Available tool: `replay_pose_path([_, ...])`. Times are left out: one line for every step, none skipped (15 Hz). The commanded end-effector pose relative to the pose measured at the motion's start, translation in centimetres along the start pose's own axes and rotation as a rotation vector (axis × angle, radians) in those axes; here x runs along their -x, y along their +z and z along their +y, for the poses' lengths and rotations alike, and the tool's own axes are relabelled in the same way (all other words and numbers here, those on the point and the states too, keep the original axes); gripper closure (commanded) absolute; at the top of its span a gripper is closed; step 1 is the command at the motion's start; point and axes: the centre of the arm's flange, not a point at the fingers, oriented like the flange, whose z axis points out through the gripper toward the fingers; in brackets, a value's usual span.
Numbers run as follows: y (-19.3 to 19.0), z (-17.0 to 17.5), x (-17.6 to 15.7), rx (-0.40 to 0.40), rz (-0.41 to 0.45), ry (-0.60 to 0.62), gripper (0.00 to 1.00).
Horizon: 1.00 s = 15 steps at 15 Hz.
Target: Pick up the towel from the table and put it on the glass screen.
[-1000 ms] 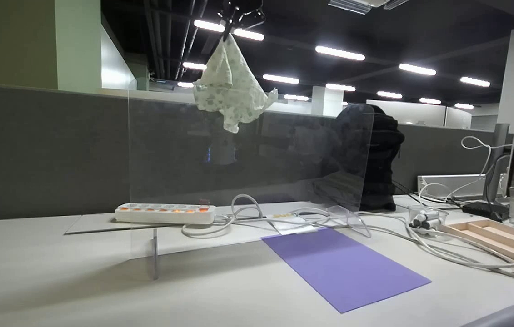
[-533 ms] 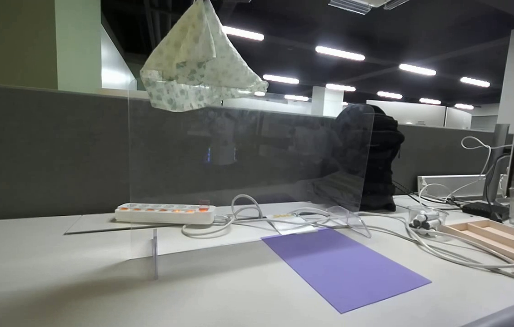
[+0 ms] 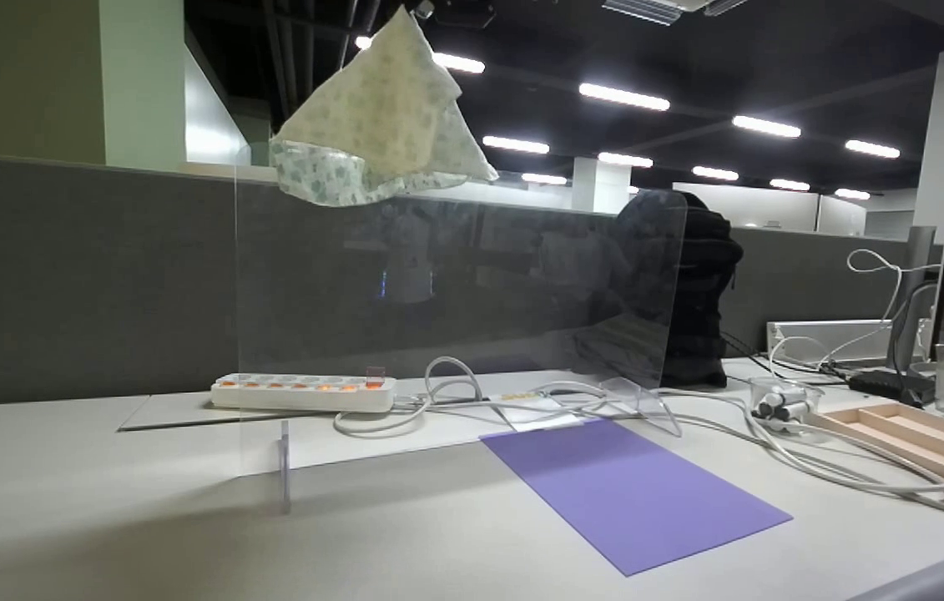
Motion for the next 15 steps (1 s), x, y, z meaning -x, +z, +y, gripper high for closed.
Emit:
replay_pose_path([-0.9,1.4,-1.6,-0.026,-0.006,0.035,1.0])
replay_pose_path([-1.0,1.9,-1.8,-0.027,0.003,0.044,1.0])
replay_pose_path([-1.1,2.3,-2.1,-0.027,0.016,0.054,1.0])
replay_pose_path([-1.3,2.6,-2.4,-0.029,0.034,0.064,1.0])
replay_pose_path([-1.6,2.8,-2.5,-0.027,0.05,0.071,1.0])
replay_pose_path([-1.9,3.0,-2.7,-0.028,0.064,0.076,1.0])
replay_pose_path([-2.3,3.1,-2.8,-0.022,0.081,0.08,1.0])
replay_pose_path([-2.8,3.2,-2.8,-0.018,0.099,0.083,1.0])
replay_pose_path([-3.2,3.2,-2.9,-0.012,0.118,0.085,1.0])
replay_pose_path([-3.7,3.3,-2.9,-0.008,0.142,0.087,1.0])
replay_pose_path([-4.2,3.3,-3.1,0.0,0.172,0.088,1.0])
replay_pose_path([-4.7,3.6,-3.3,0.008,0.206,0.089,1.0])
replay_pose_path([-5.1,3.8,-3.5,0.012,0.232,0.091,1.0])
replay_pose_path([-5.5,3.9,-3.7,0.016,0.254,0.094,1.0])
replay_pose_path([-5.7,4.0,-3.8,0.021,0.267,0.096,1.0])
